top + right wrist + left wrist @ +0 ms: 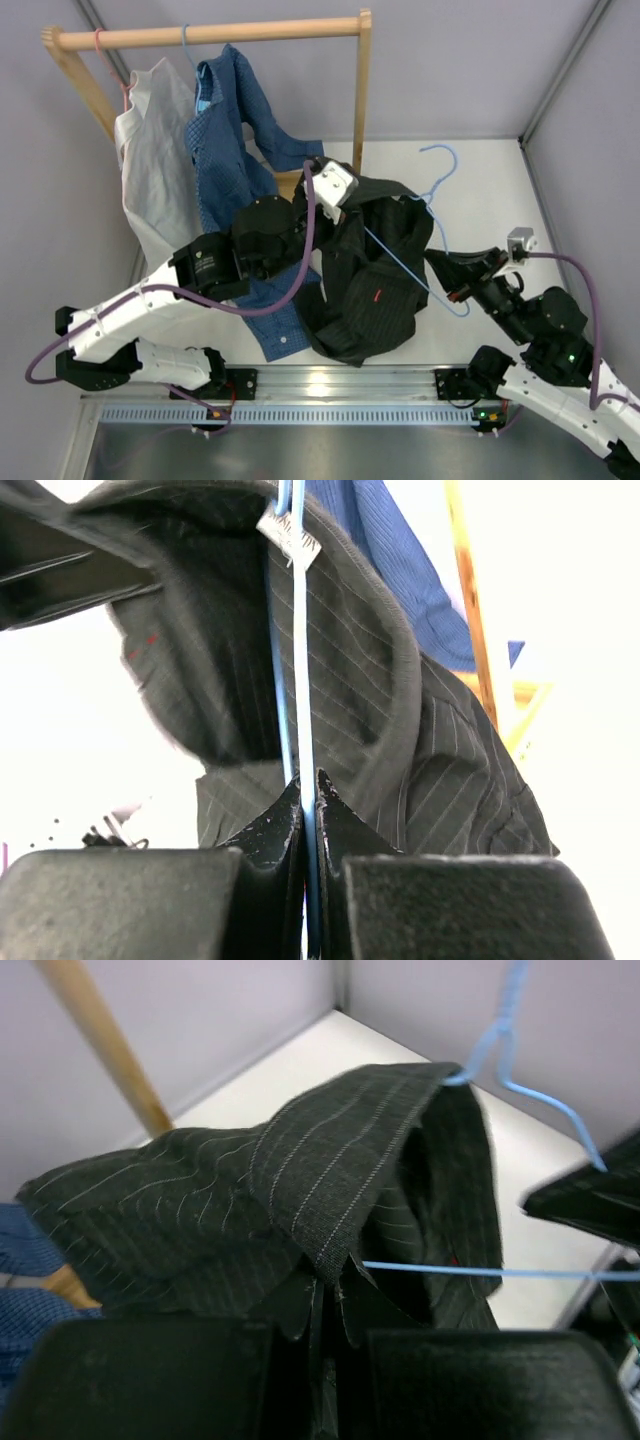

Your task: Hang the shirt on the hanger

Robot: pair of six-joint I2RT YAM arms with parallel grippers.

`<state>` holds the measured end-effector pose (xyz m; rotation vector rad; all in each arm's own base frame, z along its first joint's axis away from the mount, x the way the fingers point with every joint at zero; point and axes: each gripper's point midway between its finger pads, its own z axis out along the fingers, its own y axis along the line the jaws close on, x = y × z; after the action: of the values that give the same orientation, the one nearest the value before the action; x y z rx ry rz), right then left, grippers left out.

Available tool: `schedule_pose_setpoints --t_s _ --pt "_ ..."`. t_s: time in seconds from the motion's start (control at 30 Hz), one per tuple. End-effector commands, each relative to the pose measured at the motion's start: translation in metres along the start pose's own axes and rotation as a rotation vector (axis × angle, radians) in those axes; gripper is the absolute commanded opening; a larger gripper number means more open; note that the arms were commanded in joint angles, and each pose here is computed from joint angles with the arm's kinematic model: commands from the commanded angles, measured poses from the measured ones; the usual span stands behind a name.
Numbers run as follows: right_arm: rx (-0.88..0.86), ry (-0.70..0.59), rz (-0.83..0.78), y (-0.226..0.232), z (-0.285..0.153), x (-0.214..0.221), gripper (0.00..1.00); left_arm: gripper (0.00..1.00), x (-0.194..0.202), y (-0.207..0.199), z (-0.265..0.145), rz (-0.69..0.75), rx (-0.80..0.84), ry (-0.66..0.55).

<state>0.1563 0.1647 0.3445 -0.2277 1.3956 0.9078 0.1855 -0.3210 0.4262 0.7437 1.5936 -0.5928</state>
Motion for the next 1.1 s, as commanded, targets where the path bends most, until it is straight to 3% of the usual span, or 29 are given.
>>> schedule_pose_setpoints --t_s 0.0,0.13,0.33,0.6,0.9,1.07 --pt "-0.056 -0.151 0.011 0.013 -0.010 -0.043 0.00 0.00 -0.040 0.036 -0.001 -0.103 -0.221 -0.160" --pt "-0.259 0.020 -0.048 0.049 -0.016 -0.017 0.00 0.00 -0.054 0.025 0.011 -0.066 -0.176 -0.201" --pt "-0.335 0.145 -0.062 0.064 -0.008 -0.001 0.00 0.00 -0.053 -0.010 0.025 0.082 0.014 -0.196" --pt "-0.382 0.129 -0.053 0.079 0.005 -0.014 0.00 0.00 -0.030 -0.051 0.002 0.149 0.297 -0.186" --pt "-0.321 0.052 -0.038 0.071 0.026 -0.019 0.00 0.00 -0.039 -0.049 0.001 0.048 0.273 -0.174" --pt "-0.299 -0.057 0.005 0.065 0.027 -0.028 0.00 0.00 -0.051 -0.066 -0.006 0.002 0.371 -0.179"
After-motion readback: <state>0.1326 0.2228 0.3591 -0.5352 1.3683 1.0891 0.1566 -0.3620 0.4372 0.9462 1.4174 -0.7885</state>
